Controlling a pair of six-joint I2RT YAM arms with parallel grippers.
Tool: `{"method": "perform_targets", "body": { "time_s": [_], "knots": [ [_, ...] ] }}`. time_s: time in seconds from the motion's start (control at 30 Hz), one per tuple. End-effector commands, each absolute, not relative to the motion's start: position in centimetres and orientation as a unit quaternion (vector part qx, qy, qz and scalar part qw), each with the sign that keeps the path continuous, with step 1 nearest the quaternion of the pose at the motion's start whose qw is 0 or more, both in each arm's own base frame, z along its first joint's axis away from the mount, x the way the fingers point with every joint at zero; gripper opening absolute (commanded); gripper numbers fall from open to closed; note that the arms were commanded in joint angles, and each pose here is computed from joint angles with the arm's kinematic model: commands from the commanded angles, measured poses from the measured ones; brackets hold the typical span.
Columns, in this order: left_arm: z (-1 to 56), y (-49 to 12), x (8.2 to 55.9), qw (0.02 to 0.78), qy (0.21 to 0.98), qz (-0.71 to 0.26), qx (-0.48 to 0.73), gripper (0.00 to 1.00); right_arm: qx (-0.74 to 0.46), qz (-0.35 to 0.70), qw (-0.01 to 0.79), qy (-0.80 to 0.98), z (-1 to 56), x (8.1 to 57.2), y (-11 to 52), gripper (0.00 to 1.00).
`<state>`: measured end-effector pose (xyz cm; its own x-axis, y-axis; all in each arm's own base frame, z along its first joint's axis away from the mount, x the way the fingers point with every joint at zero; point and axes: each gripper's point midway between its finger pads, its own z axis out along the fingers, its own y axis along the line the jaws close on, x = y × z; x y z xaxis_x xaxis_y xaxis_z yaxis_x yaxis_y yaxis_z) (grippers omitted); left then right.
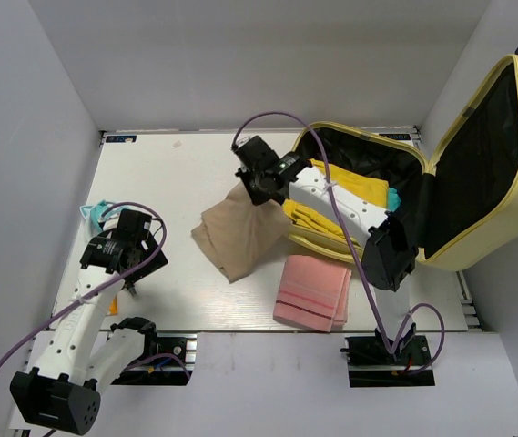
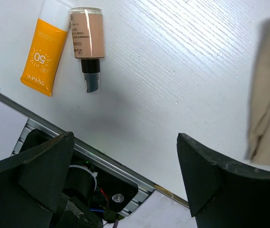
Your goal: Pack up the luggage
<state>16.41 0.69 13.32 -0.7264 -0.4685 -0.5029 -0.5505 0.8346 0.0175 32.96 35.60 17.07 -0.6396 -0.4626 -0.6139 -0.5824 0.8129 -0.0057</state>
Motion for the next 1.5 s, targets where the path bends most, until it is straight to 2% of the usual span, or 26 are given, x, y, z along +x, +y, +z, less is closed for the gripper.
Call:
{"method": "perform_targets", "body": {
  "time_s": [0.0,0.33,0.53,0.6,0.77,0.9,1.17,1.33,1.47],
  "knots": [
    [13.5,0.9,16.5,0.260,0.921,0.080,-0.277,0.99,-0.267,0.039,0.337,0.902,19.1,36.4,32.3,0.00],
    [13.4,0.9,16.6,0.261,0.922,0.081,-0.275,0.99,-0.180,-0.024,0.362,0.915,22.5,41.0,22.9,0.00],
    [13.1,0.8,16.9,0.256,0.924,0.082,-0.273,0.99,-0.132,-0.036,0.353,0.926,23.4,40.4,17.7,0.00],
    [12.9,0.8,17.0,0.250,0.925,0.085,-0.271,0.99,-0.113,-0.045,0.339,0.933,22.1,40.3,15.6,0.00],
    [12.7,0.8,17.1,0.245,0.927,0.090,-0.269,0.99,-0.064,-0.049,0.352,0.933,23.0,39.8,11.2,0.00],
    [12.6,0.9,17.1,0.239,0.929,0.093,-0.266,0.99,-0.052,-0.045,0.353,0.933,23.4,39.4,9.5,0.00],
    [12.6,0.7,17.7,0.243,0.930,0.087,-0.262,0.99,-0.040,-0.045,0.335,0.940,20.7,37.4,5.7,0.00],
    [12.5,-0.5,19.1,0.242,0.939,0.058,-0.239,0.99,-0.009,-0.059,0.291,0.955,17.6,36.5,3.2,0.00],
    [12.7,-1.4,20.0,0.245,0.943,0.040,-0.220,0.99,0.010,-0.062,0.301,0.951,17.0,36.4,1.8,0.00]
  ]
}}
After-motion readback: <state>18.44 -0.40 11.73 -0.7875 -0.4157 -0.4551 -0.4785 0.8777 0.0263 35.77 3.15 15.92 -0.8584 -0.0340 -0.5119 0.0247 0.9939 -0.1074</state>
